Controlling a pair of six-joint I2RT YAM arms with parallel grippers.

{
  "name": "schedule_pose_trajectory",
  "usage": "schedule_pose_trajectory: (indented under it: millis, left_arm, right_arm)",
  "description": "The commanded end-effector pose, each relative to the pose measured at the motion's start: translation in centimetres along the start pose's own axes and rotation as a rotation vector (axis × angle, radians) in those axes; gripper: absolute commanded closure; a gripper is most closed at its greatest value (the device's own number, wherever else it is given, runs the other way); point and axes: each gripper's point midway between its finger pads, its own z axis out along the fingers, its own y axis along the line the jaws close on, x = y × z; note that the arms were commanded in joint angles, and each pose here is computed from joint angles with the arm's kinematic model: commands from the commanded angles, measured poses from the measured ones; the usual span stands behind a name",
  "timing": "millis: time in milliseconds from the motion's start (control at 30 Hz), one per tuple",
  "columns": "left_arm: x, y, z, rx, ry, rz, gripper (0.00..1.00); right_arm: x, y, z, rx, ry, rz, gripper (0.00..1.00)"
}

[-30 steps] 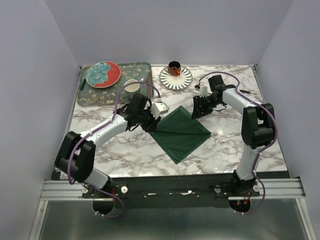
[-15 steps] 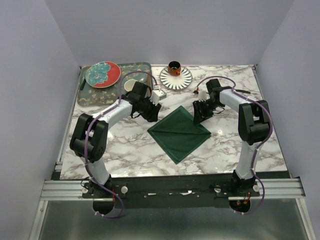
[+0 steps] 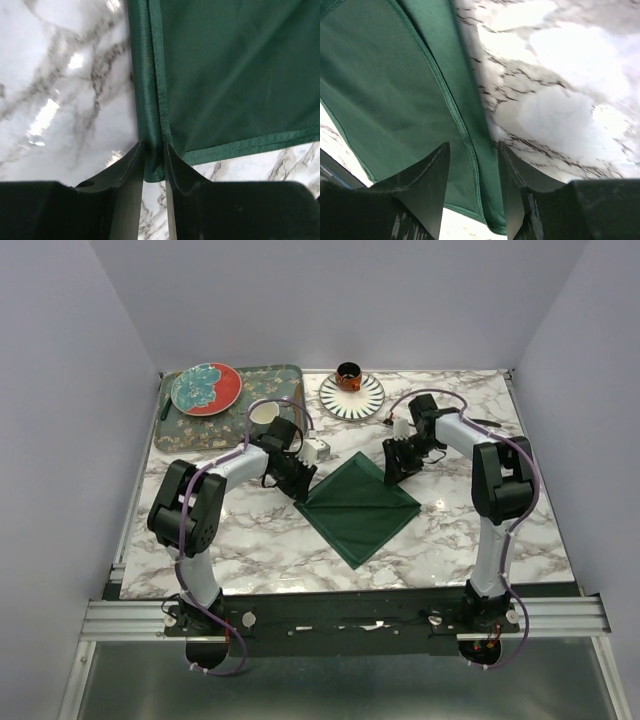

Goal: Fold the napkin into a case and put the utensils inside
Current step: Pick up the upper triangle-folded napkin from the center of the board.

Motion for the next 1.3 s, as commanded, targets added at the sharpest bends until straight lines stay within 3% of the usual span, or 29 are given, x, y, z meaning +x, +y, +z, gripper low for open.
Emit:
schedule_pose_trajectory:
  millis: [0, 200, 300, 433, 567, 667, 867, 1167, 1267]
  left_arm:
    - [2.9, -3.2, -1.2, 0.102, 0.068, -0.008, 0.70]
    - [5.7, -6.5, -3.2, 0.183, 0.119, -0.036, 0.72]
    - [5.8, -7.9, -4.6, 0.224, 0.103, 0.025, 0.73]
    - [4.7, -9.1, -6.2, 0.286, 0.066, 0.048, 0.64]
    - [-0.2, -7.7, -7.4, 0.201, -0.109, 0.183, 0.56]
    - [-3.6, -7.6, -7.3, 0.182, -0.202, 0.277, 0.55]
    - [-6.7, -9.7, -3.2, 0.153, -0.208, 0.461, 0.56]
    - [-9.9, -12.0, 1.4, 0.120, -0.253, 0.548, 0.58]
    - [-10.3, -14.3, 2.4, 0.111, -0.260, 0.549, 0.52]
  right_arm:
    - [0.9, 1.3, 2.0, -0.046, 0.061, -0.060, 0.48]
    - [1.5, 4.0, 2.9, -0.104, 0.086, -0.150, 0.49]
    - [2.1, 5.8, 3.3, -0.155, 0.100, -0.200, 0.49]
    - [2.3, 7.7, 3.5, -0.211, 0.106, -0.246, 0.47]
    - [1.3, 8.2, 1.6, -0.202, 0.074, -0.227, 0.43]
    - [0.7, 7.9, -1.1, -0.206, 0.021, -0.152, 0.41]
    - [2.4, 4.8, -4.5, -0.143, -0.011, 0.063, 0.40]
    - [8.1, 3.1, -3.6, -0.112, 0.083, 0.321, 0.32]
    - [8.4, 3.1, -3.3, -0.135, 0.082, 0.383, 0.32]
